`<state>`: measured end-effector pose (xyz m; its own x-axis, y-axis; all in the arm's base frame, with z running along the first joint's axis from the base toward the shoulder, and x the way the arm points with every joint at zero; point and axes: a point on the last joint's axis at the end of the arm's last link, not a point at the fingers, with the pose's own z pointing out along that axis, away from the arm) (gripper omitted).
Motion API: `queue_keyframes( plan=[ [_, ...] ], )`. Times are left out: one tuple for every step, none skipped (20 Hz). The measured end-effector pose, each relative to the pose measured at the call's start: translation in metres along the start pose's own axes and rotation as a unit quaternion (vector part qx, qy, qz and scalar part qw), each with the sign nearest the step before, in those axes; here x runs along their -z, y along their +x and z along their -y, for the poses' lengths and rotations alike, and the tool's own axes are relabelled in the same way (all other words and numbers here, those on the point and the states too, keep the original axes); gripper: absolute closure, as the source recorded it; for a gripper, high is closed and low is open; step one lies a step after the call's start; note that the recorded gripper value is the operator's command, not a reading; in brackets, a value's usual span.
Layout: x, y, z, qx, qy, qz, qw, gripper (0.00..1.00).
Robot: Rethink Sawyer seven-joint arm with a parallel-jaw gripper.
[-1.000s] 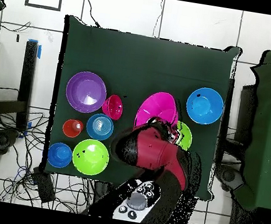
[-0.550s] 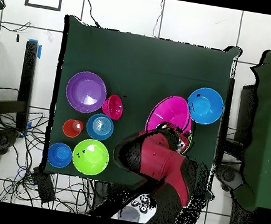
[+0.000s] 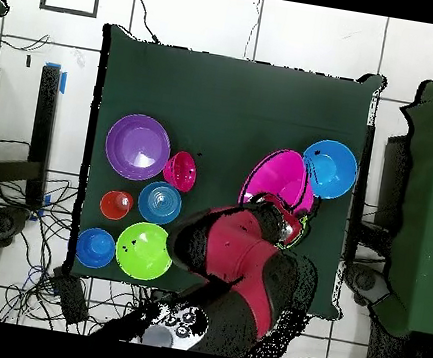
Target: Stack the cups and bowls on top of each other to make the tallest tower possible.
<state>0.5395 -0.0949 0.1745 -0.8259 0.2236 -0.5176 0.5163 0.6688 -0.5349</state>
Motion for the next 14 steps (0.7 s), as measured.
queue_keyframes(
  plan=[
    [0.0, 0.0, 0.0002, 0.003, 0.004, 0.002, 1.0, 1.0],
    [-0.0002, 0.0, 0.0008, 0.005, 0.008, 0.003, 0.9999, 1.0],
    [-0.0004, 0.0, 0.0014, 0.007, 0.012, 0.005, 0.9999, 1.0],
    [-0.0012, 0.0002, 0.0027, 0.01, 0.018, 0.006, 0.9998, 1.0],
    [-0.0017, 0.0004, 0.0035, 0.011, 0.021, 0.007, 0.9997, 1.0],
    [-0.0025, 0.0005, 0.0045, 0.012, 0.025, 0.007, 0.9996, 1.0],
    [-0.0033, 0.0007, 0.0056, 0.013, 0.029, 0.008, 0.9995, 1.0],
    [-0.0041, 0.0009, 0.0064, 0.013, 0.033, 0.009, 0.9993, 1.0],
    [-0.0048, 0.0011, 0.0073, 0.014, 0.038, 0.009, 0.9992, 1.0],
    [-0.0059, 0.0018, 0.0081, 0.017, 0.045, 0.011, 0.9988, 1.0],
    [-0.0064, 0.0023, 0.0084, 0.018, 0.049, 0.011, 0.9986, 1.0],
    [-0.007, 0.0024, 0.0088, 0.02, 0.054, 0.013, 0.9983, 1.0],
    [-0.0075, 0.0025, 0.0091, 0.021, 0.057, 0.014, 0.998, 1.0],
    [-0.0087, 0.0026, 0.0099, 0.023, 0.065, 0.016, 0.9975, 1.0]
  ],
)
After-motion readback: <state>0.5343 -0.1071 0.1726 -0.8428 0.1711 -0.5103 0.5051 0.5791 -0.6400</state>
